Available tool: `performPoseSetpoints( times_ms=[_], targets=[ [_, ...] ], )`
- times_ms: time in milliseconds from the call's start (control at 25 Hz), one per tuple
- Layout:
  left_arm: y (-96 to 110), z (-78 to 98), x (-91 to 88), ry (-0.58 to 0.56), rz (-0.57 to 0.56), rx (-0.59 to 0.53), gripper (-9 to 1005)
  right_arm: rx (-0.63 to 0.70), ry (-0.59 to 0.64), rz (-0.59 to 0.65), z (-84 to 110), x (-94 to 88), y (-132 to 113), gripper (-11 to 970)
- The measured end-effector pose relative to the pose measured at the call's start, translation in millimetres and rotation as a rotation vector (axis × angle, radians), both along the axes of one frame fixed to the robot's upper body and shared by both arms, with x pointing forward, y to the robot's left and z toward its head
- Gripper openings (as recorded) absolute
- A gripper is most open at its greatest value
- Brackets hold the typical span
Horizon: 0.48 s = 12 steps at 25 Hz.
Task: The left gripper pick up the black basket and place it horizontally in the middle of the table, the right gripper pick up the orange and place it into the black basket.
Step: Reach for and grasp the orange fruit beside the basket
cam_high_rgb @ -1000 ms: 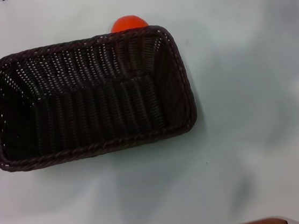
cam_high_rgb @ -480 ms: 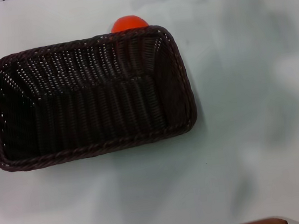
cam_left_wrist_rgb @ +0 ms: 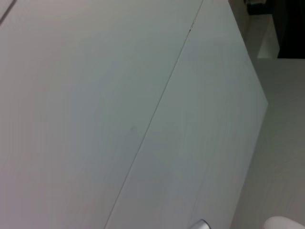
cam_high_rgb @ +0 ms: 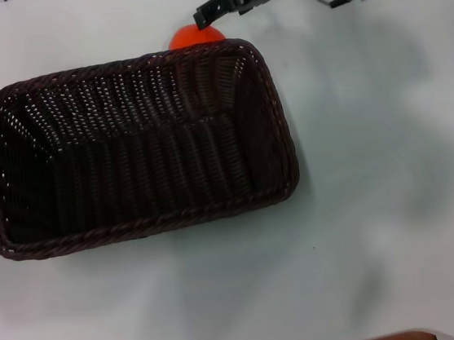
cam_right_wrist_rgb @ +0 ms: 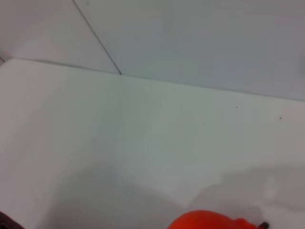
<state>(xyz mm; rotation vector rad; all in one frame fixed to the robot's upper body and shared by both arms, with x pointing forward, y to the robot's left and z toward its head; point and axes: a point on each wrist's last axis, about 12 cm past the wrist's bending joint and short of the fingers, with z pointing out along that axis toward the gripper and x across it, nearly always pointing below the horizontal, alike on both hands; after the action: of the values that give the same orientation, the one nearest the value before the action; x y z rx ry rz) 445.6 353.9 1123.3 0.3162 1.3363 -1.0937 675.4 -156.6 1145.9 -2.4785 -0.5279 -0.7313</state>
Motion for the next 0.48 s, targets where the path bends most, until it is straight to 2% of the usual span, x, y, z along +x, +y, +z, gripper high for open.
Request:
performPoseSetpoints(
  times_ms=[480],
  targets=[
    [-1, -2.1, -0.3, 0.011, -0.004, -0.002, 704, -0.009, -0.019, -0.02, -15.7, -4.2, 16, 830]
  ],
)
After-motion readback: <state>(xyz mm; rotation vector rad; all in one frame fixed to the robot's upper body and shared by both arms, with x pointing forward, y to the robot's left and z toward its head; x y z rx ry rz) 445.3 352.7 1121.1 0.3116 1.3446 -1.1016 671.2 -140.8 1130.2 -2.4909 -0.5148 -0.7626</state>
